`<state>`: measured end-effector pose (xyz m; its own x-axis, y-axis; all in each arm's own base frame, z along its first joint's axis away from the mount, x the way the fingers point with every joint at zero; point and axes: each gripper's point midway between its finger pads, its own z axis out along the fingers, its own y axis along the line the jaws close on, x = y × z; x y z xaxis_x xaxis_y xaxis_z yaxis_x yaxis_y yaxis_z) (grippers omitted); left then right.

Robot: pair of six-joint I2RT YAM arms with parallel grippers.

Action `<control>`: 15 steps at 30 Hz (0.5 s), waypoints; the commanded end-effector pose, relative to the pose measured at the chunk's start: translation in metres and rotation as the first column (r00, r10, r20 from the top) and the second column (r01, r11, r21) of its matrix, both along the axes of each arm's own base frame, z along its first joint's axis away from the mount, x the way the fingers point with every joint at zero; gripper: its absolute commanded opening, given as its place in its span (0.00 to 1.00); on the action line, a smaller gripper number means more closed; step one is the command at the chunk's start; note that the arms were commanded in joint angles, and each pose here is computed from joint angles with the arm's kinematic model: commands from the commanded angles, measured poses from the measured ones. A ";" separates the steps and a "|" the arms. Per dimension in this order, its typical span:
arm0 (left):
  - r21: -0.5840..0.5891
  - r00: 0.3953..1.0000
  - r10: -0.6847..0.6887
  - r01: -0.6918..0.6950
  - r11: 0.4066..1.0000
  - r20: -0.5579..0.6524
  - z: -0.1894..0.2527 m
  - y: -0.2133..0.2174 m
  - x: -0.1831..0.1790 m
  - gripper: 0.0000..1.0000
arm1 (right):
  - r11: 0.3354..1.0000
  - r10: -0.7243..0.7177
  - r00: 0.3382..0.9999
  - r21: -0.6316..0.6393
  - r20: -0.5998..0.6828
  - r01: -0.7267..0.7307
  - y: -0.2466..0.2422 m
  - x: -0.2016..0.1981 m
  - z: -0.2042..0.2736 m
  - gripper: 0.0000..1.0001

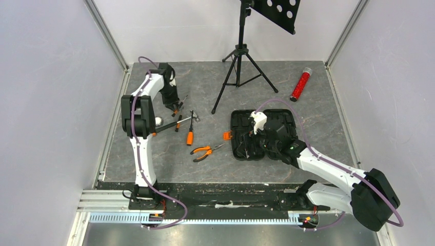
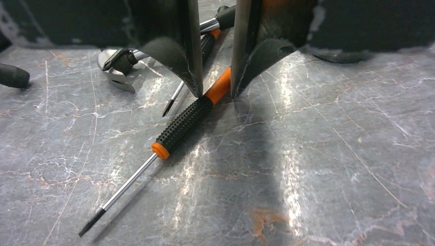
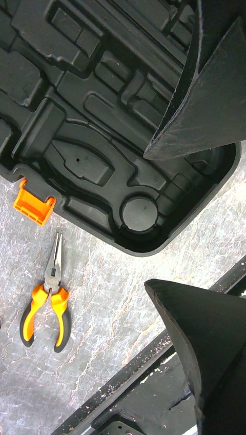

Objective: Pack the tool kit

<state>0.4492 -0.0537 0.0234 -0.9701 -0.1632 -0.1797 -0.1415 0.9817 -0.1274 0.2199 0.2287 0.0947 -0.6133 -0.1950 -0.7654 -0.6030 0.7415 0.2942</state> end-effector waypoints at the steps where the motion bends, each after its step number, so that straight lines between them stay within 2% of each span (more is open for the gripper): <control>1: -0.038 0.994 0.106 -0.107 0.994 -0.004 0.004 -0.004 -0.008 0.30 | 1.000 0.010 1.000 0.020 0.024 -0.011 0.005 0.002 0.004 0.88; 5: 0.021 0.994 0.106 -0.106 0.994 -0.008 0.004 0.007 -0.023 0.30 | 1.000 0.011 1.000 0.025 0.019 -0.012 0.006 0.002 0.002 0.89; 11: 0.055 1.000 0.017 -0.016 0.998 -0.017 0.001 0.005 -0.032 0.46 | 0.999 0.021 1.000 0.032 -0.002 -0.021 0.008 -0.002 -0.002 0.88; 15: 0.067 1.000 -0.002 0.004 0.998 -0.026 -0.005 0.004 -0.031 0.45 | 0.998 0.024 1.000 0.056 0.011 -0.025 0.011 0.000 0.001 0.88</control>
